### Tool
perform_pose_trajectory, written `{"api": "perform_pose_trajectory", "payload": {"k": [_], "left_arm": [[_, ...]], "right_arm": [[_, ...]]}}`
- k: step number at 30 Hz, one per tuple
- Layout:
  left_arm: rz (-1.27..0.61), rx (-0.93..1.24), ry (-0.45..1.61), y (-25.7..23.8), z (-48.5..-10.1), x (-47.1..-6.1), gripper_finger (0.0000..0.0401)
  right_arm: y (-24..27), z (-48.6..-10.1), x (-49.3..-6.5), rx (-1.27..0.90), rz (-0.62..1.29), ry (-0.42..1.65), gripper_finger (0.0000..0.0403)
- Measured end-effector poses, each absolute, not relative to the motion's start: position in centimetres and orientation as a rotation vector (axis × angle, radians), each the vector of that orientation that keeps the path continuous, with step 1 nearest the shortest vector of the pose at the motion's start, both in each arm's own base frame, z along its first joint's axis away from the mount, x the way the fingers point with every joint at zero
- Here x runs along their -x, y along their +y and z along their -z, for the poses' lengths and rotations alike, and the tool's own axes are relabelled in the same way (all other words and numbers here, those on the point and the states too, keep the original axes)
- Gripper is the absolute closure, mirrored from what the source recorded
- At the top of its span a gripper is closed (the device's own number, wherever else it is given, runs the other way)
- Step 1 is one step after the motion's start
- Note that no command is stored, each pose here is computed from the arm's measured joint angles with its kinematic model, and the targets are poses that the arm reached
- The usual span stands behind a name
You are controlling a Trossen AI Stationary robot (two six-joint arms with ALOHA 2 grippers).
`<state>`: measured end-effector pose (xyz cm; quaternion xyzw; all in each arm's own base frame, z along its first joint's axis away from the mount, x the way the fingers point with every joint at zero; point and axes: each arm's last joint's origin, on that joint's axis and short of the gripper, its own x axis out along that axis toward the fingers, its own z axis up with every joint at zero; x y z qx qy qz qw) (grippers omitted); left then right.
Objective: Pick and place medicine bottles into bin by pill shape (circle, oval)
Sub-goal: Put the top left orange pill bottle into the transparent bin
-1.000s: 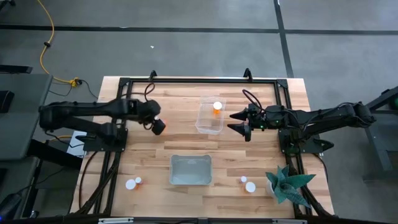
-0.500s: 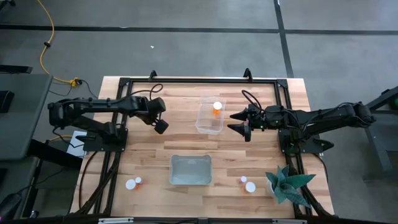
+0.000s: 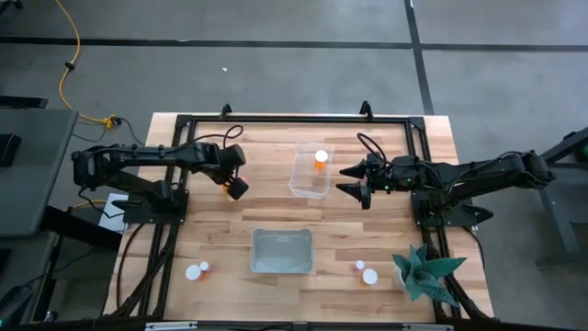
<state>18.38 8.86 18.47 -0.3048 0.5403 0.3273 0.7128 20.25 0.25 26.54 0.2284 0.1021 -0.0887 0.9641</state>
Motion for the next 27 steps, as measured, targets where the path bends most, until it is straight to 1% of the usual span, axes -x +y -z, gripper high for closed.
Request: {"api": "perform_pose_trajectory", "payload": {"k": [3,6,11,15,17,20,27], "left_arm": [[-0.671,0.624,1.22,8.7,-18.6,-18.2,0.0103],[-0.5,0.491,1.281,8.4,-19.2,-18.2,0.0103],[-0.19,0.147,1.389,7.6,-20.8,-18.5,0.0103],[0.067,-0.159,1.432,6.9,-21.0,-18.5,0.0103],[0.141,-0.284,1.439,6.8,-21.0,-18.6,0.0103],[0.246,-0.411,1.462,6.9,-20.4,-19.0,0.0103],[0.388,-0.573,1.475,7.5,-18.4,-20.7,0.0103]], "right_arm": [[0.2,-26.5,-20.2,-0.462,0.18,0.206,0.0121],[0.2,-26.5,-20.2,-0.462,0.179,0.207,0.0121],[0.2,-26.5,-20.2,-0.462,0.179,0.207,0.0121],[0.2,-26.5,-20.2,-0.462,0.18,0.21,0.0121],[0.3,-26.5,-20.2,-0.462,0.18,0.21,0.0121],[0.2,-26.5,-20.2,-0.462,0.18,0.21,0.0121],[0.2,-26.5,-20.2,-0.462,0.18,0.211,0.0121]]}}
